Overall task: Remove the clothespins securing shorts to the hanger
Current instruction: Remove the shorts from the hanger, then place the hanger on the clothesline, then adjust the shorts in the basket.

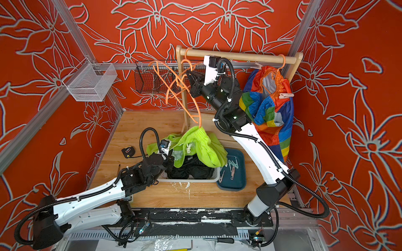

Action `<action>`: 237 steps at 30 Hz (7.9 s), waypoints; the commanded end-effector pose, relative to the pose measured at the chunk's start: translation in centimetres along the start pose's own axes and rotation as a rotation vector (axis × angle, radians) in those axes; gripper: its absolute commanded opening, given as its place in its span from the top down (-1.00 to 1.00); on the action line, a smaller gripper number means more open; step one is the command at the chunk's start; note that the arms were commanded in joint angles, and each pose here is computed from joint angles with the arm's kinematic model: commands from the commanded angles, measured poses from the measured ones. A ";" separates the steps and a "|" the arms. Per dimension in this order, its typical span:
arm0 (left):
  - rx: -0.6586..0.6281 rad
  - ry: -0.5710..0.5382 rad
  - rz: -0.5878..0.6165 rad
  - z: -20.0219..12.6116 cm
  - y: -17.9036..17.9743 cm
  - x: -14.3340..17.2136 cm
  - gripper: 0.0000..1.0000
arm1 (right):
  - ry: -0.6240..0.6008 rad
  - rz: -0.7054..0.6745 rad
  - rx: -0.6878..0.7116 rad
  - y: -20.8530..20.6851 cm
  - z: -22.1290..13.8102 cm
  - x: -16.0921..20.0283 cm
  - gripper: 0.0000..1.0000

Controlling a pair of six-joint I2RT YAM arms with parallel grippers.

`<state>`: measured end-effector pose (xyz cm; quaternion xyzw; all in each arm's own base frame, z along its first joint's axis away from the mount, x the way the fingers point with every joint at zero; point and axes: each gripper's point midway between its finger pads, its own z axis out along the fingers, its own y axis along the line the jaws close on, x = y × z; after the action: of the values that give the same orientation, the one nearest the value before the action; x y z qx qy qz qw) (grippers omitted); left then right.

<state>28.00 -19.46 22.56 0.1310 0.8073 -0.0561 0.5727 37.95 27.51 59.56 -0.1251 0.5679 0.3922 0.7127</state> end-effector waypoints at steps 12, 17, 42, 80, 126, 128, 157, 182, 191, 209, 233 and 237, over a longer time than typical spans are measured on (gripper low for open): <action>-0.141 -0.007 -0.036 -0.2 5.0 -1.0 1.00 | -0.020 -0.095 -0.053 2.9 -3.2 -4.8 1.00; -0.176 0.008 -0.074 0.1 7.2 -1.5 1.00 | 0.051 -0.181 0.046 2.0 -7.6 -4.5 1.00; -0.176 0.051 -0.135 1.4 7.1 -1.3 -0.94 | 0.159 -0.534 0.601 -9.9 -12.0 -4.6 1.00; -0.197 0.014 -0.131 0.5 8.0 0.2 -0.94 | 0.111 -0.390 0.540 -19.8 0.7 -3.7 1.00; -0.153 0.120 -0.195 -1.6 7.8 1.3 -0.93 | 0.380 -0.277 0.431 -11.5 -17.3 8.1 -0.30; -0.139 0.168 -0.208 -2.5 7.8 2.3 -0.93 | 0.410 -0.254 0.423 -11.1 -18.5 9.1 -0.30; -0.002 0.437 -0.664 2.0 11.7 3.0 -0.93 | 0.939 0.183 0.408 -8.2 -30.2 26.8 -0.39; 0.205 0.272 -0.720 7.1 11.9 -2.6 -0.93 | 0.912 0.367 0.590 -11.2 -34.4 32.9 -0.43; 0.263 0.297 -0.691 8.1 9.7 -3.2 -0.93 | 0.874 0.434 0.606 -11.7 -35.0 34.3 -0.40; 0.356 0.431 -0.617 8.6 4.1 0.2 0.50 | 0.833 0.446 0.464 -10.7 -32.2 34.0 0.81; 0.446 0.142 -0.545 -1.9 3.2 -16.2 1.00 | 0.545 0.294 0.051 -3.4 -19.1 17.6 1.00; 0.481 0.082 -0.522 -3.9 2.2 -19.0 1.00 | 0.536 0.233 -0.035 -0.3 -16.8 15.1 1.00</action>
<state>32.08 -18.97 39.49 0.0485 0.8118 -0.3757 0.4443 27.91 21.74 37.08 -0.1280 0.7672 0.4231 0.4648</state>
